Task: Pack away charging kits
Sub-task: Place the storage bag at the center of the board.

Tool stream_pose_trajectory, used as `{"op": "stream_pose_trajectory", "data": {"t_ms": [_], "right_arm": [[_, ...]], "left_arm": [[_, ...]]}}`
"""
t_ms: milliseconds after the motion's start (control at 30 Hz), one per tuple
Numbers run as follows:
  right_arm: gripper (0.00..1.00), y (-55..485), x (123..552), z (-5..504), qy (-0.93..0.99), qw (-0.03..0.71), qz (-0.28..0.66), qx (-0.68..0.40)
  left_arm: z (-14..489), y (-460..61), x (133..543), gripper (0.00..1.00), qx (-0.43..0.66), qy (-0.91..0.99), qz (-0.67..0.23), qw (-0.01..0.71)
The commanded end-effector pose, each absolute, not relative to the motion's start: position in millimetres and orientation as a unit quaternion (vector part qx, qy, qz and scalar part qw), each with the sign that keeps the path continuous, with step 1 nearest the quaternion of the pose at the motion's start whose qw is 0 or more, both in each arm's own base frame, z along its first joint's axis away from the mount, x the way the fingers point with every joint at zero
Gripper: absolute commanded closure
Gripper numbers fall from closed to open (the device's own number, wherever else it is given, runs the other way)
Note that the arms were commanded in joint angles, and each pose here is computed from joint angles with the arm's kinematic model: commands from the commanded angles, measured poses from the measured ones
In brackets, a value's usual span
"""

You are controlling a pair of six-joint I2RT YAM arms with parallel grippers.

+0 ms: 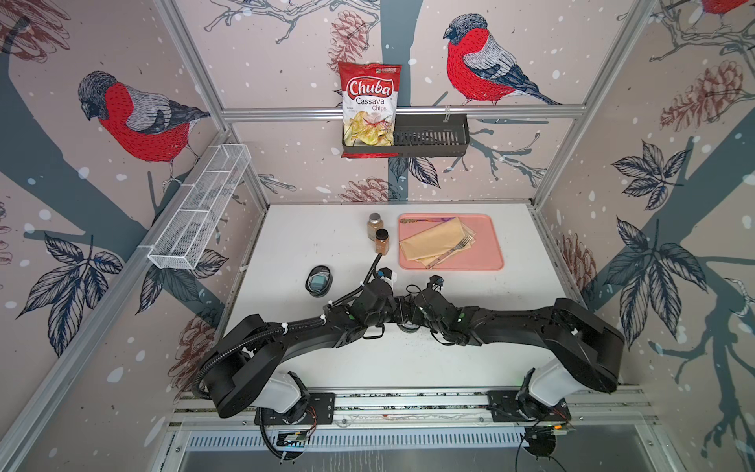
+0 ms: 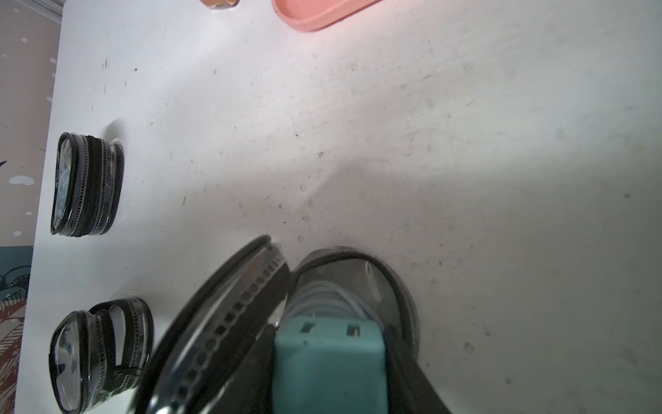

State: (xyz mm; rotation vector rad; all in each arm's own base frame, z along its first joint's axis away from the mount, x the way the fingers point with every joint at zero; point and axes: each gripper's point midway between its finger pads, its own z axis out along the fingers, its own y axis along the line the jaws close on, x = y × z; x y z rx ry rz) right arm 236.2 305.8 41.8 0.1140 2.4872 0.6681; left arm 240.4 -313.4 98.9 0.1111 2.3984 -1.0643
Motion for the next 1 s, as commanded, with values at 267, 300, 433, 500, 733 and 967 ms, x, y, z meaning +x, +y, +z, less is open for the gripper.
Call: {"op": "stream_pose_trajectory", "data": {"t_ms": [267, 300, 433, 500, 733, 967], "right_arm": [[0.51, 318, 241, 50, 0.918, 0.286, 0.271, 0.039], [0.49, 318, 241, 51, 0.917, 0.287, 0.273, 0.040], [0.39, 319, 241, 58, 0.915, 0.288, 0.279, 0.040], [0.37, 316, 241, 61, 0.916, 0.290, 0.275, 0.040], [0.37, 286, 241, 68, 0.916, 0.303, 0.252, 0.070], [0.34, 250, 236, 79, 0.912, 0.321, 0.235, 0.101]], "left_arm": [[120, -324, 240, 1.00, 0.049, 0.860, -0.427, 0.274], [119, -324, 239, 1.00, 0.049, 0.861, -0.426, 0.272], [116, -323, 238, 1.00, 0.047, 0.864, -0.423, 0.268], [116, -322, 238, 1.00, 0.046, 0.864, -0.421, 0.270], [120, -317, 240, 1.00, 0.043, 0.865, -0.412, 0.282], [150, -304, 245, 0.39, 0.037, 0.853, -0.405, 0.326]]}}
